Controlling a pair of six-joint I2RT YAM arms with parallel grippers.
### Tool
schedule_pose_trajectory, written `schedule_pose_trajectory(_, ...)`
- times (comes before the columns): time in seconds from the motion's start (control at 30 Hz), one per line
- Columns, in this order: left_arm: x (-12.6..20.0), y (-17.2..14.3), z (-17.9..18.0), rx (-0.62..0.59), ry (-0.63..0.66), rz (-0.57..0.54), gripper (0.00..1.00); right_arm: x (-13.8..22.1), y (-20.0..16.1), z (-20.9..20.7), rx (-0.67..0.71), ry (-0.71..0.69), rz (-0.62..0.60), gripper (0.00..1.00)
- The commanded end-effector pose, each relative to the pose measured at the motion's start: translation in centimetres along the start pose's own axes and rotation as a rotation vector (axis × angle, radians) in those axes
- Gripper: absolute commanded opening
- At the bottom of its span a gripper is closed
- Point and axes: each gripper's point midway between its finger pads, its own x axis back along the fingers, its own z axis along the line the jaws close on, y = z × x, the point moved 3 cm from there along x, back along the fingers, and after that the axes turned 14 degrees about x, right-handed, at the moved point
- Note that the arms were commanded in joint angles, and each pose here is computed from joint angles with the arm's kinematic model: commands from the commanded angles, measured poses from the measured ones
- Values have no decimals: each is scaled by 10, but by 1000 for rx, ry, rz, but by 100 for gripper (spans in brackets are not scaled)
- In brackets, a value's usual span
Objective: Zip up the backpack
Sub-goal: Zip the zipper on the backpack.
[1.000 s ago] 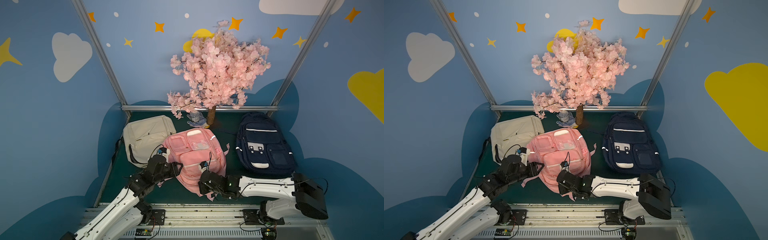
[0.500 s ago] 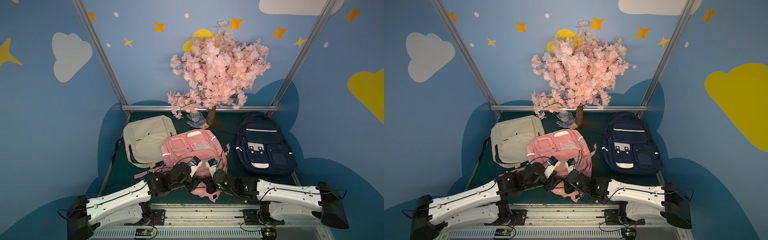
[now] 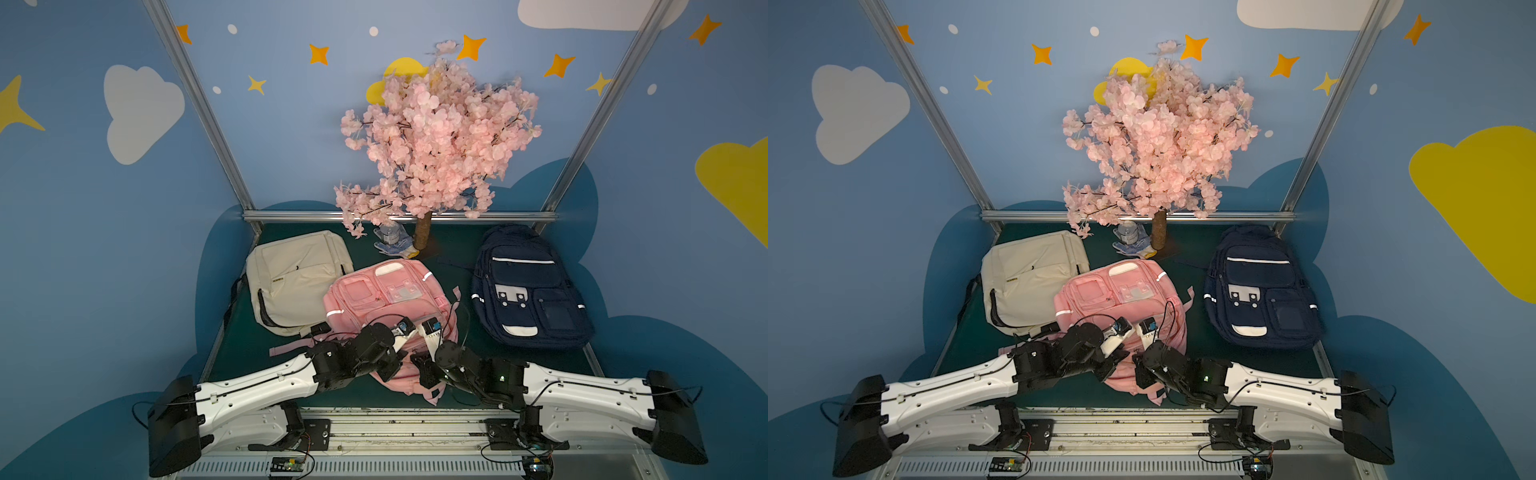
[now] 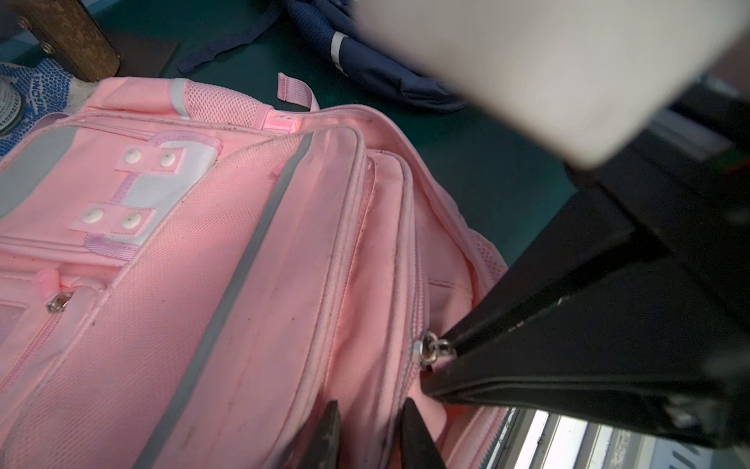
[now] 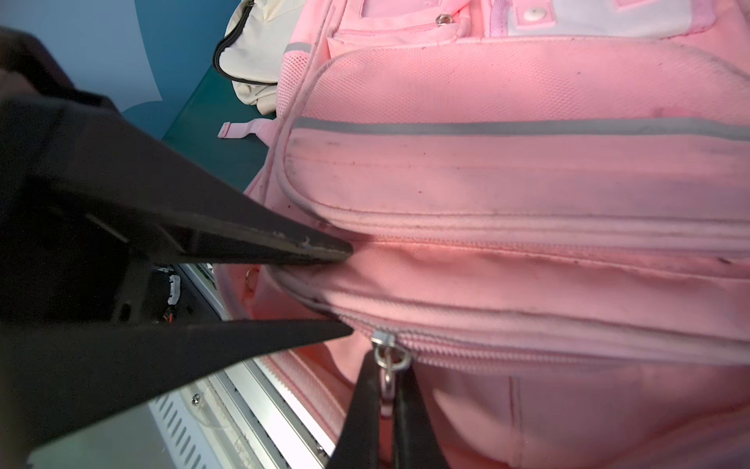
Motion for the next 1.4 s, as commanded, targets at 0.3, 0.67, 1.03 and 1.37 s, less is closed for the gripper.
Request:
schedule_pose_trajectory(0.3, 2, -19, 16, -9, 62, 7, 6, 22, 1, -48, -113, -148, 10, 0)
schedule_pose_trajectory(0.67, 5, -28, 11, 0, 10, -2, 5, 31, -8, -111, -284, -229, 58, 0)
schedule_pose_trajectory(1.03, 21, 37, -29, -40, -112, -100, 46, 31, 19, -78, -168, -95, -11, 0)
schedule_pose_trajectory(1.37, -18, 46, -41, -99, -123, -37, 48, 44, 44, -47, -18, -20, -134, 0)
